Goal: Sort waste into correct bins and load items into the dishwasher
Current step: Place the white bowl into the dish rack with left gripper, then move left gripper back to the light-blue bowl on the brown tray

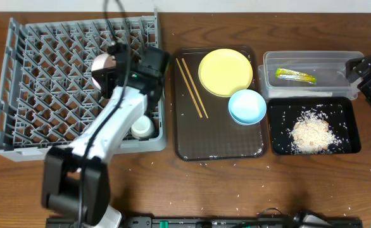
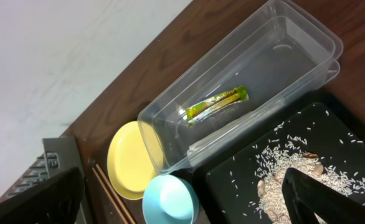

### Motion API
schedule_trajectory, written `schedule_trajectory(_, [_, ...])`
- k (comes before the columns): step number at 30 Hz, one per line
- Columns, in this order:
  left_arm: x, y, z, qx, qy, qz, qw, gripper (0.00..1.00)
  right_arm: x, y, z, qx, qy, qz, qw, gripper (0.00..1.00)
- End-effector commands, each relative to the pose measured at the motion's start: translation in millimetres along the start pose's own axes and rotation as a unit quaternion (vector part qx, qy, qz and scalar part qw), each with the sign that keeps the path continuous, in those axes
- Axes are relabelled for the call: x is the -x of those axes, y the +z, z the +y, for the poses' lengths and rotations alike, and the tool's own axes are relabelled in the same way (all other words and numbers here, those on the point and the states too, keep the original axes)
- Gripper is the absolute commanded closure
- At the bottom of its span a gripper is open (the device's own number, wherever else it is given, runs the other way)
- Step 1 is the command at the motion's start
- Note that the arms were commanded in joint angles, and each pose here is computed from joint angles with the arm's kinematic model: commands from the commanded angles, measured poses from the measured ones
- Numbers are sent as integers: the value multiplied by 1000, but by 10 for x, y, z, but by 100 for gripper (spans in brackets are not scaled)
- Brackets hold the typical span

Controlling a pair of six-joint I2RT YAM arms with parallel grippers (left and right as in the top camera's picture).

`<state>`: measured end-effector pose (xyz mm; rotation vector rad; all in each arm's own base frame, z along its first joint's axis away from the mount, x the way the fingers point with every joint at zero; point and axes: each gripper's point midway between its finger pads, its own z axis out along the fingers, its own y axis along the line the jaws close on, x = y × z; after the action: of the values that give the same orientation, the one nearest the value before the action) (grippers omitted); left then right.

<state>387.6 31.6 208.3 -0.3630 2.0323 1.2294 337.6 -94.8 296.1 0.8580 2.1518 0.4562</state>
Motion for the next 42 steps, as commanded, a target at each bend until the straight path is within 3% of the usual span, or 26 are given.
schedule_trajectory(1, [-40,-110,-153,60,56,-45,996,93,34,-29,21,3,1,-4,1000,1])
schedule_trajectory(7, [-176,-209,-466,49,109,-56,991,93,34,-29,21,3,1,-4,1000,1])
schedule_trajectory(17, [-266,-337,-531,37,165,-60,984,92,34,-29,21,3,1,-4,1000,1])
schedule_trajectory(18, [-294,-361,-554,29,175,-57,983,90,34,-29,21,3,1,-4,1000,1])
schedule_trajectory(19, [-336,-385,-589,17,184,-52,981,76,34,-29,21,3,1,-4,1000,1])
schedule_trajectory(23, [-434,-431,-689,-18,193,-34,980,54,34,-29,21,3,1,-4,1000,1])
schedule_trajectory(26, [-476,-462,-744,-45,190,-19,981,46,34,-29,21,3,1,-4,1000,1])
schedule_trajectory(32, [-437,-637,-788,-149,155,23,976,39,34,-29,21,3,1,-4,1000,1])
schedule_trajectory(34, [-409,-782,-788,-215,125,43,968,35,34,-29,21,3,1,-4,1000,1])
schedule_trajectory(39, [-334,-1291,-817,-394,53,83,914,27,34,-29,21,3,1,-4,1000,1])
schedule_trajectory(42, [-189,-1468,-835,-445,14,76,892,26,34,-29,21,3,1,-4,1000,1])
